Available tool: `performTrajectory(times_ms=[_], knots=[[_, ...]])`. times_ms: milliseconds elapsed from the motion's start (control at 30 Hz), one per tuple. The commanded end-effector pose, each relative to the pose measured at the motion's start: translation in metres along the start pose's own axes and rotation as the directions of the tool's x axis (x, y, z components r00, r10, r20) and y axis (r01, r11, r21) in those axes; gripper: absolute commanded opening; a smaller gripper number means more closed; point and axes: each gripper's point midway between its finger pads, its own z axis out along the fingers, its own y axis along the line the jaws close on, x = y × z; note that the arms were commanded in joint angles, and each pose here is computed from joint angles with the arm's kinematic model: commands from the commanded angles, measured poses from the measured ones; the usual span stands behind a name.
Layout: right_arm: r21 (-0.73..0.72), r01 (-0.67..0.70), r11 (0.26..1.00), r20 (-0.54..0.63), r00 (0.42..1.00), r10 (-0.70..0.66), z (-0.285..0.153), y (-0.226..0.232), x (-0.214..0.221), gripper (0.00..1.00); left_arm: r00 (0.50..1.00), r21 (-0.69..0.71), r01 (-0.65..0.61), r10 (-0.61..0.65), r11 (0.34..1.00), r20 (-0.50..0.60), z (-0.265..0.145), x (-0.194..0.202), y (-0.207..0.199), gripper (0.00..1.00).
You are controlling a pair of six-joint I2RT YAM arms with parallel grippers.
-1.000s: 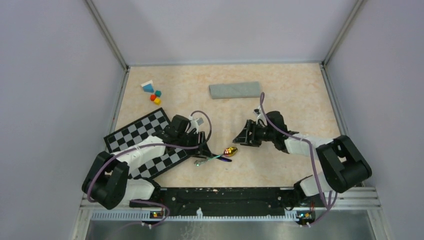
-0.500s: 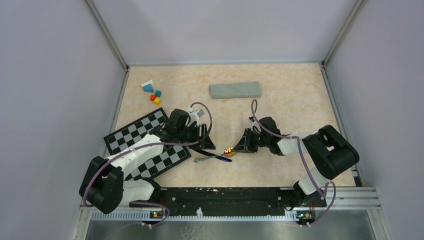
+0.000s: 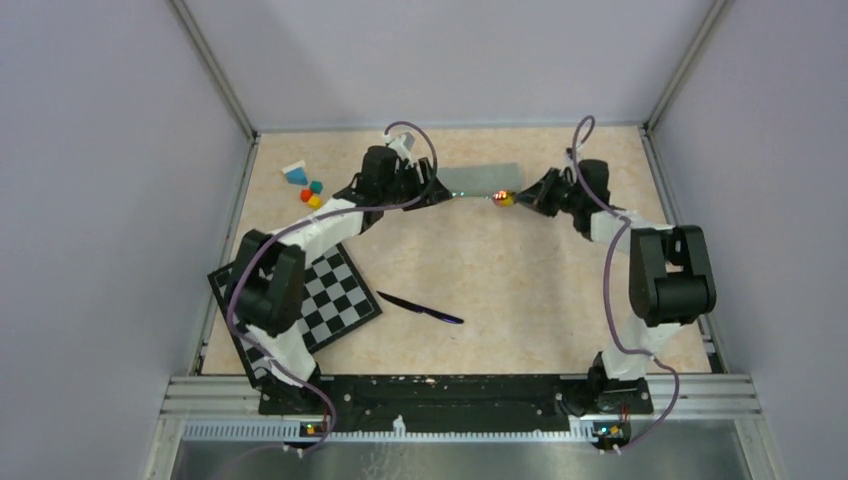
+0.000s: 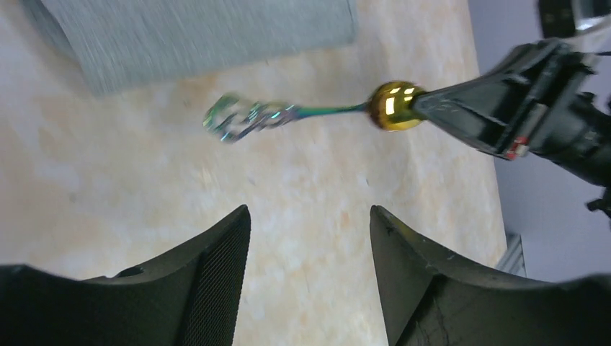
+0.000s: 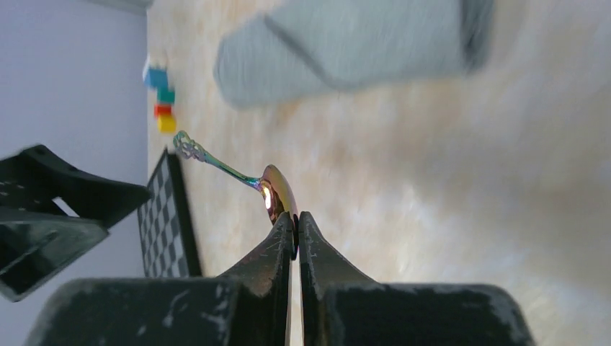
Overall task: Fold the napkin into a case and place the utensils inside
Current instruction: Insert the spoon into the folded napkin.
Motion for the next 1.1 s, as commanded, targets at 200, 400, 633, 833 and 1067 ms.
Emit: performTrajectory(times_ms=[200, 400, 633, 833, 1067], knots=[[0.093, 0.117, 0.989, 0.183, 0.974, -0.132, 0.018, -0.037, -0.155, 0.00, 0.998, 0.101, 0.022, -0.028, 0.995, 0.062, 0.103, -0.088, 0.047, 0.54], [0.190, 0.199, 0.961, 0.162, 0.959, -0.231, 0.029, -0.053, -0.183, 0.00, 0.998, 0.069, 0.011, -0.015, 0.998, 0.058, 0.126, -0.097, 0.075, 0.46], [0.185, 0.245, 0.952, 0.124, 0.955, -0.270, 0.029, -0.056, -0.174, 0.00, 1.000, 0.040, 0.018, -0.019, 0.999, 0.022, 0.131, -0.082, 0.099, 0.43], [0.188, 0.284, 0.940, 0.106, 0.946, -0.307, 0.020, -0.045, -0.176, 0.00, 0.999, 0.054, -0.015, 0.017, 0.998, -0.044, 0.136, -0.076, 0.103, 0.50], [0.153, 0.329, 0.932, 0.023, 0.942, -0.336, 0.025, -0.048, -0.168, 0.00, 0.995, 0.059, -0.091, 0.092, 0.994, -0.028, 0.117, -0.095, 0.083, 0.56]])
